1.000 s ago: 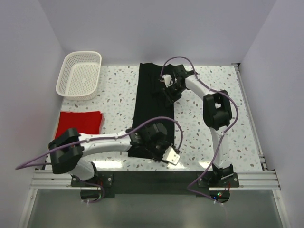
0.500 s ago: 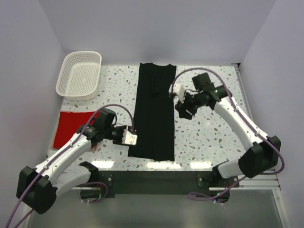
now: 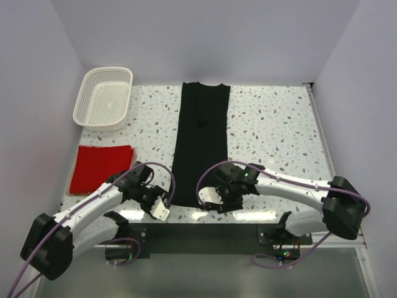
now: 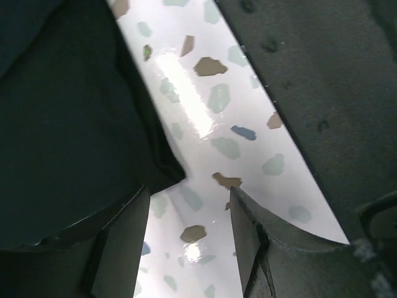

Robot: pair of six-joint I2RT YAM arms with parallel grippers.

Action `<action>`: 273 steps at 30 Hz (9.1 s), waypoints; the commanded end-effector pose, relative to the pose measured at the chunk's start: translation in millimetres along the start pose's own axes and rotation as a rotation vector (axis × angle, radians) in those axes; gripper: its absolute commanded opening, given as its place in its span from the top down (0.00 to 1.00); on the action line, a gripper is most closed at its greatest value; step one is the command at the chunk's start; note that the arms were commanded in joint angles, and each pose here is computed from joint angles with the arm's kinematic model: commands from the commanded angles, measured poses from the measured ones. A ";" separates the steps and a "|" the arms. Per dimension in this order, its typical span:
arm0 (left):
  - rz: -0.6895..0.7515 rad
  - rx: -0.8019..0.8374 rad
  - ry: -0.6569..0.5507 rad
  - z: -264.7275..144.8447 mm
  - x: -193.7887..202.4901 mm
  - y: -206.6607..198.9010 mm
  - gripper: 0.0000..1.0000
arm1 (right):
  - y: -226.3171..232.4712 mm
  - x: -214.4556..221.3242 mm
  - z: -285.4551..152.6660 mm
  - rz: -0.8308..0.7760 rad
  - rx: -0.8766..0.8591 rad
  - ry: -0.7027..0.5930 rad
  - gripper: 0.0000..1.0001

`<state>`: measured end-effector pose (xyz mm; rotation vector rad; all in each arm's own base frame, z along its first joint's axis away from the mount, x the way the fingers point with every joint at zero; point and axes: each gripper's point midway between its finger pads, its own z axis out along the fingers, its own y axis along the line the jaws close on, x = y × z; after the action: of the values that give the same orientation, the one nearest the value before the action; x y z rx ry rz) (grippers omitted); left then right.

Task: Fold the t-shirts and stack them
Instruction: Fold the tshirt

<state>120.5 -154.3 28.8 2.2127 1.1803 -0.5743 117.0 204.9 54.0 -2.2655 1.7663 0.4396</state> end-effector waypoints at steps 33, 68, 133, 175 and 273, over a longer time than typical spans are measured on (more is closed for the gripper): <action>0.002 -0.034 0.006 39.6 -2.5 18.0 1.00 | -11.9 23.4 53.3 -0.111 0.184 0.152 1.00; -0.021 -0.456 -0.081 -68.5 -5.3 246.2 1.00 | -205.3 5.0 -85.5 -0.093 0.454 -0.050 1.00; -0.320 -0.361 0.140 11.8 91.8 192.9 0.58 | -194.9 75.4 30.0 0.133 0.261 0.136 0.65; -0.375 -0.132 0.019 -93.7 -73.4 141.9 1.00 | -79.3 0.5 -157.5 0.223 0.054 -0.054 1.00; -0.358 -0.220 -0.012 45.7 -67.5 209.4 1.00 | -208.1 -20.4 2.0 0.837 -0.221 -0.274 0.80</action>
<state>245.7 -315.0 73.5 1.8804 1.6317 -0.6216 308.4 277.7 20.1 -1.2873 2.6324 1.1544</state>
